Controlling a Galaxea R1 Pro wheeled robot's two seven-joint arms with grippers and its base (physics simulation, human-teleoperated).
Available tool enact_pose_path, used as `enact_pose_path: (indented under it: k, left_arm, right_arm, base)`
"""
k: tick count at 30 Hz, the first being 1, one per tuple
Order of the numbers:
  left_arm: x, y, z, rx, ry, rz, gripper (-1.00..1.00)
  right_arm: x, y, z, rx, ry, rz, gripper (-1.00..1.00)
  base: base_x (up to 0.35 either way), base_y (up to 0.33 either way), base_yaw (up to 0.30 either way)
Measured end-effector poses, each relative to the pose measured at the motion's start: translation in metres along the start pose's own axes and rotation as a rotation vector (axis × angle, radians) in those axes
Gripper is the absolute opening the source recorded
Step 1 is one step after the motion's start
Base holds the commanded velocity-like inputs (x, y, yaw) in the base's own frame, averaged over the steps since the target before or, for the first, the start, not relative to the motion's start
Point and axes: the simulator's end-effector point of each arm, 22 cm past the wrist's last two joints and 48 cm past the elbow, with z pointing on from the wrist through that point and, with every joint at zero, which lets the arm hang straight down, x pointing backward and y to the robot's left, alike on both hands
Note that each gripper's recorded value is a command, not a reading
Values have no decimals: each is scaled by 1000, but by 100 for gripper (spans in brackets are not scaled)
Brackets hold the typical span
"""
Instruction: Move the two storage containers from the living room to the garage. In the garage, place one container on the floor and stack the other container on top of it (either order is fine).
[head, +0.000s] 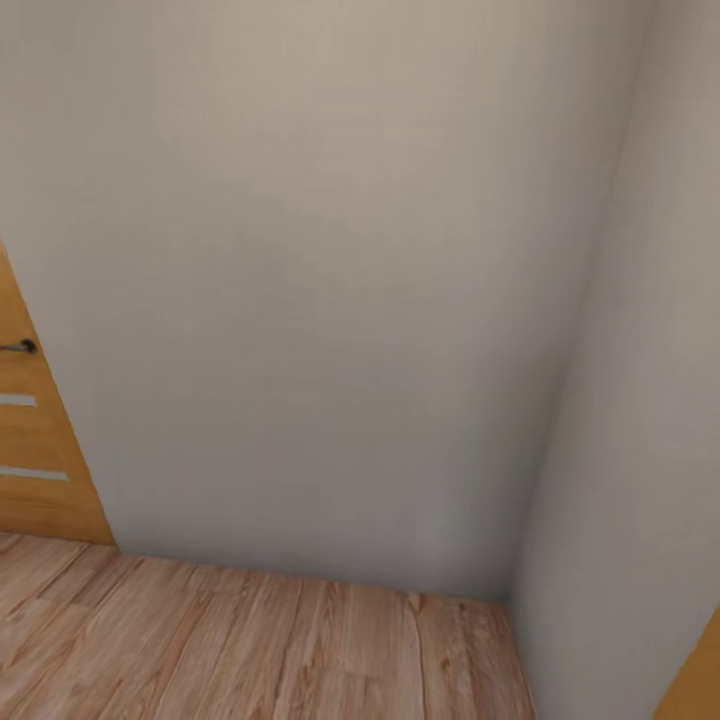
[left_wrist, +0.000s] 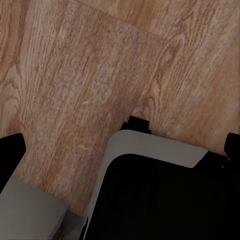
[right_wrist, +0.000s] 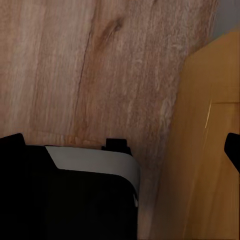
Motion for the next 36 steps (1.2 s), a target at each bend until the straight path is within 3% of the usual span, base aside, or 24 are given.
enact_pose_path:
  k: [12, 36]
  left_arm:
    - [0, 0, 0, -1, 0, -2, 100]
    - [0, 1, 0, -2, 1, -4, 100]
  right_arm:
    - [0, 1, 0, -1, -1, 0, 100]
    - [0, 4, 0, -2, 0, 4, 100]
  base:
    - [257, 0, 265]
    - [117, 0, 269]
